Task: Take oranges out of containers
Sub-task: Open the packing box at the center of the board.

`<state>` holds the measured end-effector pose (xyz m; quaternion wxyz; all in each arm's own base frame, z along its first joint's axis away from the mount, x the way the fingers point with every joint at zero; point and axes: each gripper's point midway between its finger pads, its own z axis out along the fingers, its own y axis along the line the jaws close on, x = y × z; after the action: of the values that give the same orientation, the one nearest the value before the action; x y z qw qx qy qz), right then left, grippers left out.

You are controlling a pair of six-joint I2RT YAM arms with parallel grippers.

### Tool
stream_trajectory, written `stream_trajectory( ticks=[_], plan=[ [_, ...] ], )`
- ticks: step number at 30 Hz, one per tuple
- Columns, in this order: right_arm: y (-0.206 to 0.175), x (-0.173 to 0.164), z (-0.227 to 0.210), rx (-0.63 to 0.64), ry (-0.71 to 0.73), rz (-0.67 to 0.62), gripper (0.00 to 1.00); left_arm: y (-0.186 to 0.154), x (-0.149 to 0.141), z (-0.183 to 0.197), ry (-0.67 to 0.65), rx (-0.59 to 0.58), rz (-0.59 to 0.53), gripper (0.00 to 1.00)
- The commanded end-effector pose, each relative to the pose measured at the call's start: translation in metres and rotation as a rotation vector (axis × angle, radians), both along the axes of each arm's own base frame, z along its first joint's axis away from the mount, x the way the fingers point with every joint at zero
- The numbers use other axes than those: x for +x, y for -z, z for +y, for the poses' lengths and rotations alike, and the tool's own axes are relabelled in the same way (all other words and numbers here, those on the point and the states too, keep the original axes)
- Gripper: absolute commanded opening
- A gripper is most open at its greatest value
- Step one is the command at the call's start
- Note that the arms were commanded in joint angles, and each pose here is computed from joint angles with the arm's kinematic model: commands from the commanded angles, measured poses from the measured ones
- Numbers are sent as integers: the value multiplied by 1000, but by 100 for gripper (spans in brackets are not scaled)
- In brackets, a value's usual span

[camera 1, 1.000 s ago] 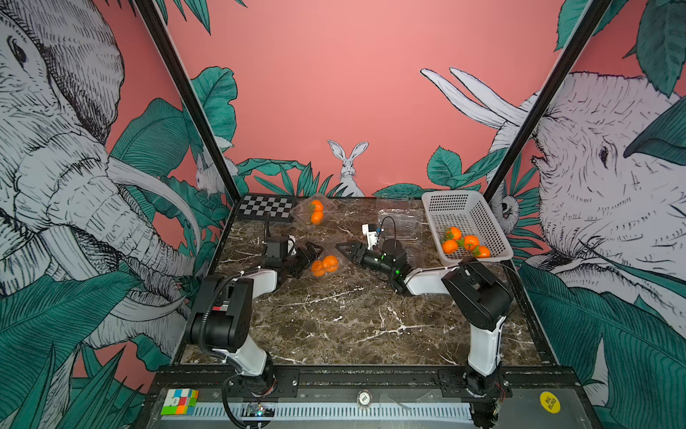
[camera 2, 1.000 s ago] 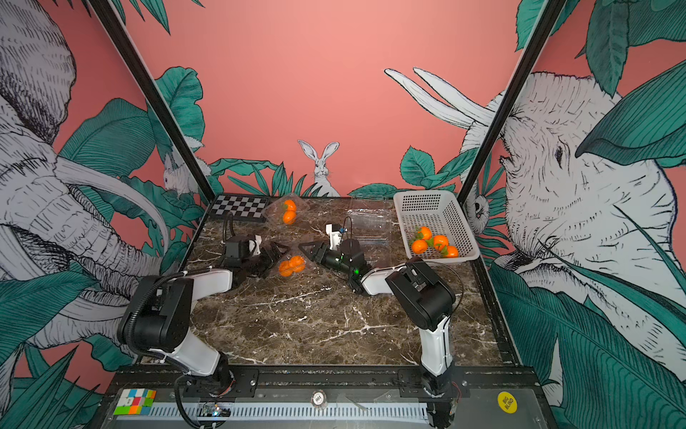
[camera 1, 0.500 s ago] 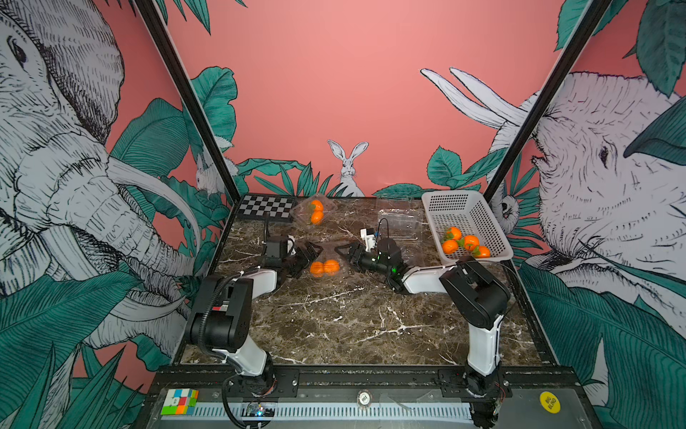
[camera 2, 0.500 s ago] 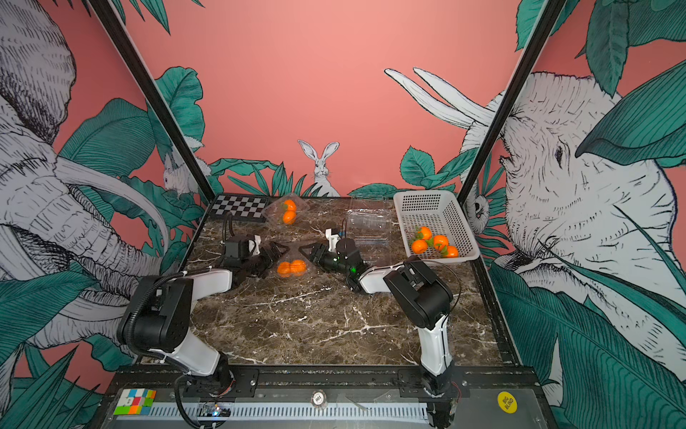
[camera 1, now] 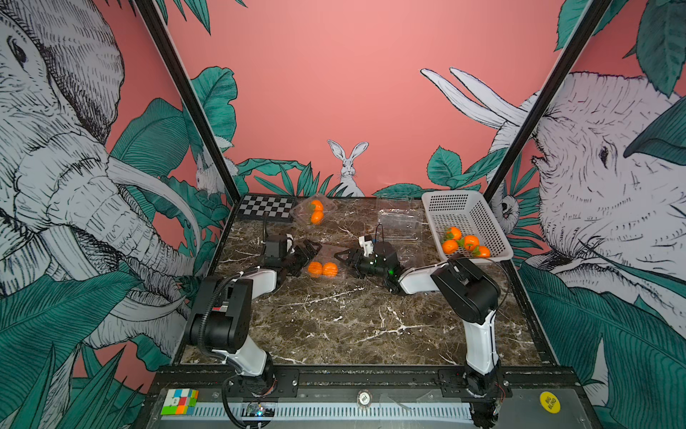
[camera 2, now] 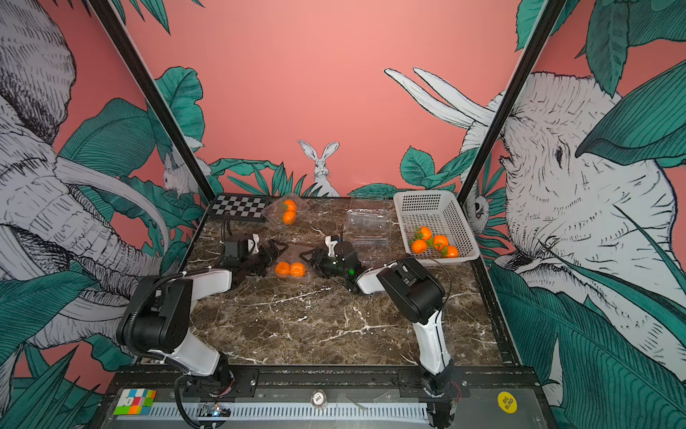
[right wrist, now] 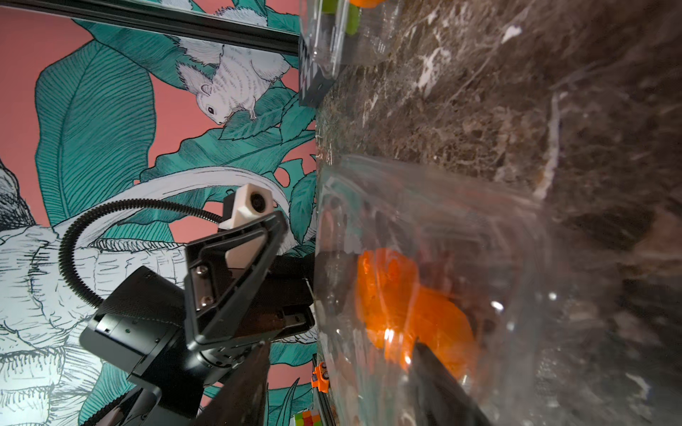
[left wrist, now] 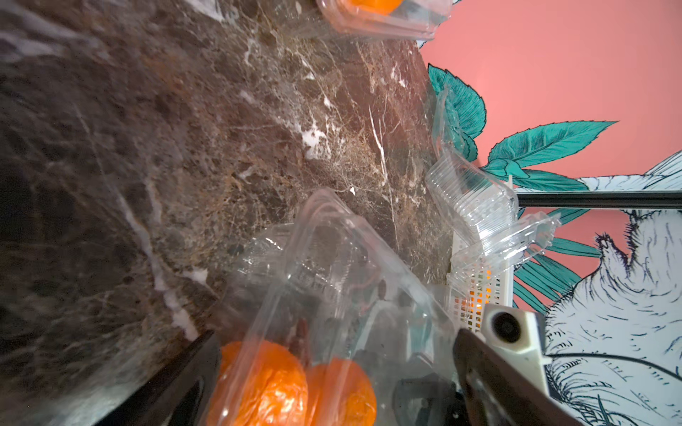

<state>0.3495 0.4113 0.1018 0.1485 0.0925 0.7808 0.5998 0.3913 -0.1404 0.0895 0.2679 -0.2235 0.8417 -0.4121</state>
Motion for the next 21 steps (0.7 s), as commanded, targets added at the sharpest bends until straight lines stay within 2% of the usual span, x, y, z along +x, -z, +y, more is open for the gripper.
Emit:
stream_trajectory(
  ticks=[1,7,14,21],
  plan=[
    [-7,-12,20,53,-63,-5,58,-36,6,-18,44,-83,-84,99],
    [-6,-13,22,52,-77,-16,58,-36,7,-19,39,-94,-84,99],
    [-30,-13,32,138,-108,-51,58,-32,8,-30,46,-120,-78,99],
    [-39,-18,35,138,-134,-85,58,-29,8,-33,43,-126,-73,99]
  ],
)
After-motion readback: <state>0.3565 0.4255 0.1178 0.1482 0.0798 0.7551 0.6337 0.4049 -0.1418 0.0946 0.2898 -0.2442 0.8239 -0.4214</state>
